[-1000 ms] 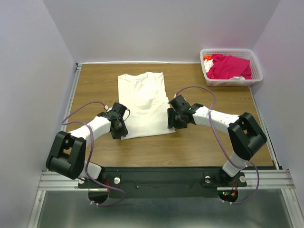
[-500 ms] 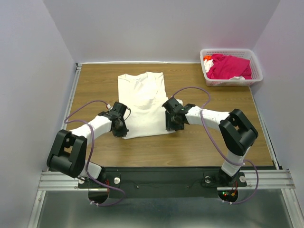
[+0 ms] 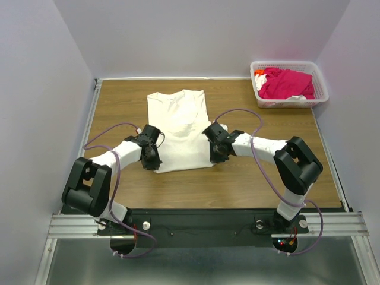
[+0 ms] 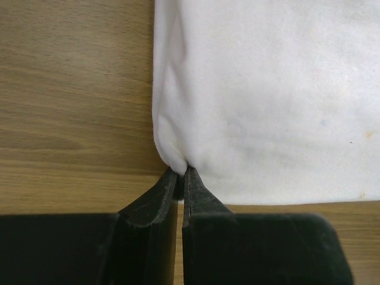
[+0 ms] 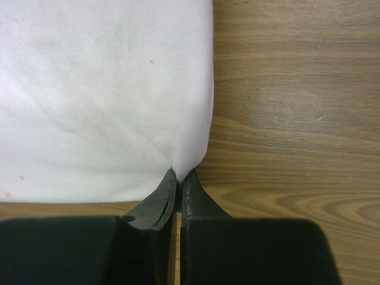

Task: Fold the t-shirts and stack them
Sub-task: Fold the tshirt

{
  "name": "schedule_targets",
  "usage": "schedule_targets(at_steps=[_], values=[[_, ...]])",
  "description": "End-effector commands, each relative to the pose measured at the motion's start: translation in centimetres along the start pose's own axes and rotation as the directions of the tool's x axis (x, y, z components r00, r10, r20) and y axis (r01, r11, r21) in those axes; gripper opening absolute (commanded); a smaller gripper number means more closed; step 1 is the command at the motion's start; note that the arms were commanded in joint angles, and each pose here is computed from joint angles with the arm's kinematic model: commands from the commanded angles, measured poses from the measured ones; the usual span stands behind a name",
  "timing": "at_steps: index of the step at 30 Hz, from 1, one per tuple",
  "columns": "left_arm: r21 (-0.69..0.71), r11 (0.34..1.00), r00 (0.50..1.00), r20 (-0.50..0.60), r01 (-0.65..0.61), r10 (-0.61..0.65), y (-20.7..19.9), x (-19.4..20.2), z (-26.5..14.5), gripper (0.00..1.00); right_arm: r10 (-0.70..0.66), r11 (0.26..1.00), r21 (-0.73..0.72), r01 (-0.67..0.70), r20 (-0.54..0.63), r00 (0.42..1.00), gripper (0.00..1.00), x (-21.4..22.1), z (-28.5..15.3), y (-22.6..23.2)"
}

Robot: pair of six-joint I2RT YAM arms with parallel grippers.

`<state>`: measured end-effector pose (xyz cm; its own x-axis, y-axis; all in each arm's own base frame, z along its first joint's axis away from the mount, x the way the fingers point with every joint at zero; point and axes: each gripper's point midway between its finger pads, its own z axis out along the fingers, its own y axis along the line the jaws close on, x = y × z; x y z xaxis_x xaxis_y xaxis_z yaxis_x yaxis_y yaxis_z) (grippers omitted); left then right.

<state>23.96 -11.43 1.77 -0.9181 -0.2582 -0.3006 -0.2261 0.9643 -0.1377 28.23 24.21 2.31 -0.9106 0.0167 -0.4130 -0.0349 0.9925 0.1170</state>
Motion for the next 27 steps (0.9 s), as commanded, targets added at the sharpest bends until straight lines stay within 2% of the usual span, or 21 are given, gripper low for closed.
schedule_targets(at_steps=[1,5,8,16,17,20,23,24,25,27], values=[[-0.022,0.998,0.998,-0.037,-0.057,0.056,-0.2,-0.1,-0.1,0.00,-0.080,0.986,0.141,0.088,-0.058,0.995,0.01,1.2,-0.1,-3.7],[0.023,0.996,0.994,-0.071,-0.085,0.086,-1.1,0.0,-1.1,0.00,-0.106,0.984,0.131,0.116,-0.082,0.991,0.01,1.0,-1.5,-4.3],[0.077,0.993,0.983,-0.156,-0.088,0.099,-0.7,3.1,-2.1,0.00,-0.133,0.987,0.071,0.146,-0.164,0.977,0.01,3.0,-3.4,-4.3],[0.255,0.964,0.954,-0.264,-0.071,0.140,-1.0,9.5,-8.3,0.00,-0.187,0.982,-0.095,0.165,-0.317,0.930,0.01,6.8,-10.2,-4.1],[0.276,0.956,0.954,-0.250,-0.096,0.168,-1.5,9.9,-9.1,0.00,-0.190,0.981,-0.089,0.170,-0.351,0.917,0.01,7.5,-11.2,-4.7],[0.313,0.947,0.956,-0.248,-0.070,0.153,-2.2,9.9,-11.6,0.00,-0.207,0.978,-0.103,0.182,-0.373,0.905,0.01,7.7,-13.6,-5.0],[0.288,0.955,0.977,-0.169,-0.077,0.130,-2.4,7.8,-13.5,0.00,-0.233,0.973,-0.082,0.218,-0.318,0.919,0.01,5.2,-15.3,-4.8],[0.291,0.954,0.985,-0.126,-0.077,0.118,-3.0,6.3,-14.7,0.00,-0.238,0.970,-0.042,0.238,-0.336,0.911,0.01,4.9,-15.7,-5.4],[0.256,0.964,0.992,-0.083,-0.071,0.095,-2.8,5.1,-14.8,0.00,-0.260,0.965,-0.042,0.259,-0.271,0.927,0.01,2.6,-16.6,-4.6],[0.232,0.971,0.998,-0.020,-0.060,0.066,-3.4,2.9,-15.7,0.00,-0.260,0.960,0.041,0.276,-0.229,0.938,0.01,0.3,-16.8,-5.0]])
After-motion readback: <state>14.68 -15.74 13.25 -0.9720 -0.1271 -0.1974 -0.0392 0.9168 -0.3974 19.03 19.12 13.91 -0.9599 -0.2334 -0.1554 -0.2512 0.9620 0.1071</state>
